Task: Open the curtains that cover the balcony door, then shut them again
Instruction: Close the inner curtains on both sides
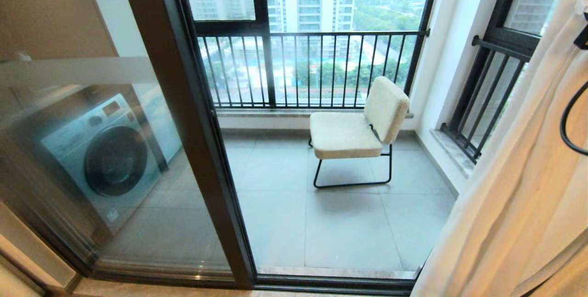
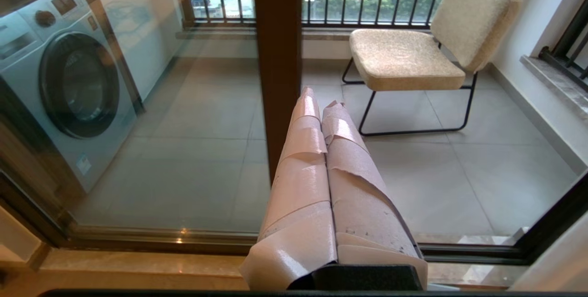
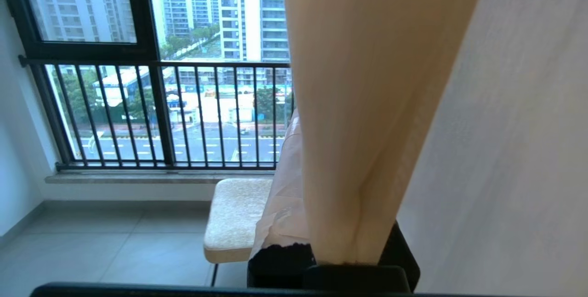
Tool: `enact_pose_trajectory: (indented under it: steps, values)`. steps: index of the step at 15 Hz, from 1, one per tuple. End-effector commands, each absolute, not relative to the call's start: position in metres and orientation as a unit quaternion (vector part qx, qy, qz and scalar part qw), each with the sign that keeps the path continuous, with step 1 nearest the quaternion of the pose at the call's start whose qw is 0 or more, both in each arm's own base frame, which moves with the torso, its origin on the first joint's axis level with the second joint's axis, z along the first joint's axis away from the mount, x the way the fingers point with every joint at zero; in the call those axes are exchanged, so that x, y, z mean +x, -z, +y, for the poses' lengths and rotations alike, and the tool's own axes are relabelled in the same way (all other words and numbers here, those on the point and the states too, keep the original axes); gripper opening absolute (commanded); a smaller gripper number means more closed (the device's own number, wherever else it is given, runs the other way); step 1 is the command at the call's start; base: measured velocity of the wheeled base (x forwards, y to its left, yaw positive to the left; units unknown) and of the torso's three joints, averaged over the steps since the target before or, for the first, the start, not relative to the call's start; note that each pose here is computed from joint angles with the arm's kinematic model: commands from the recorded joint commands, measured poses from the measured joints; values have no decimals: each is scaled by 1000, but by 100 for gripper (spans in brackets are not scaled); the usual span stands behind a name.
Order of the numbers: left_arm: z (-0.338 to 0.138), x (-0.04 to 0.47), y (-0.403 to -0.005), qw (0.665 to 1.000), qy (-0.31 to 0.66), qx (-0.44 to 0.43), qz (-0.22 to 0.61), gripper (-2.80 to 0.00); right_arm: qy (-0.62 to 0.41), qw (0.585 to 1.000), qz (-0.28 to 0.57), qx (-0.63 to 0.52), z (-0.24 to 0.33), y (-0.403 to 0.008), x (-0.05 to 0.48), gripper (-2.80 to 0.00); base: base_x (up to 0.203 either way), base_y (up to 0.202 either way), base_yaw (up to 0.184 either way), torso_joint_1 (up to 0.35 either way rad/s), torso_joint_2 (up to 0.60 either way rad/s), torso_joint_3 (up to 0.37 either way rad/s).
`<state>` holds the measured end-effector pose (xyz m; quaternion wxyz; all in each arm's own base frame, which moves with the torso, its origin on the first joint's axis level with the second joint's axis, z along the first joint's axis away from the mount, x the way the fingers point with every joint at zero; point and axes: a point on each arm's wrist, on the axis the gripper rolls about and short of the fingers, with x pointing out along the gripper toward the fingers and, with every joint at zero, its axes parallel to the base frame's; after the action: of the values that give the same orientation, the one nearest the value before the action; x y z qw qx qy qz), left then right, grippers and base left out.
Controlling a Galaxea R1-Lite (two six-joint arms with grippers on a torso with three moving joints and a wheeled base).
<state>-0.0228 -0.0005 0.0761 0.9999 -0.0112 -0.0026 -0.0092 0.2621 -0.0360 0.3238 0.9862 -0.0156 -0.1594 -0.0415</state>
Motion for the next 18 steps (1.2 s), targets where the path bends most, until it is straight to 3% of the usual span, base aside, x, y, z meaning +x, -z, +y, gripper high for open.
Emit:
enact_pose_trajectory:
  steps: [1, 18]
  values:
    - [0, -23, -76, 1000, 9, -11, -3, -280, 41, 987, -157, -15, -36, -322, 264, -280, 0, 193, -1, -1, 5, 4]
    - [0, -23, -76, 1000, 9, -11, -3, -280, 40, 986, -161, -15, -36, -324, 263, -280, 0, 189, 1, 2, 3, 2]
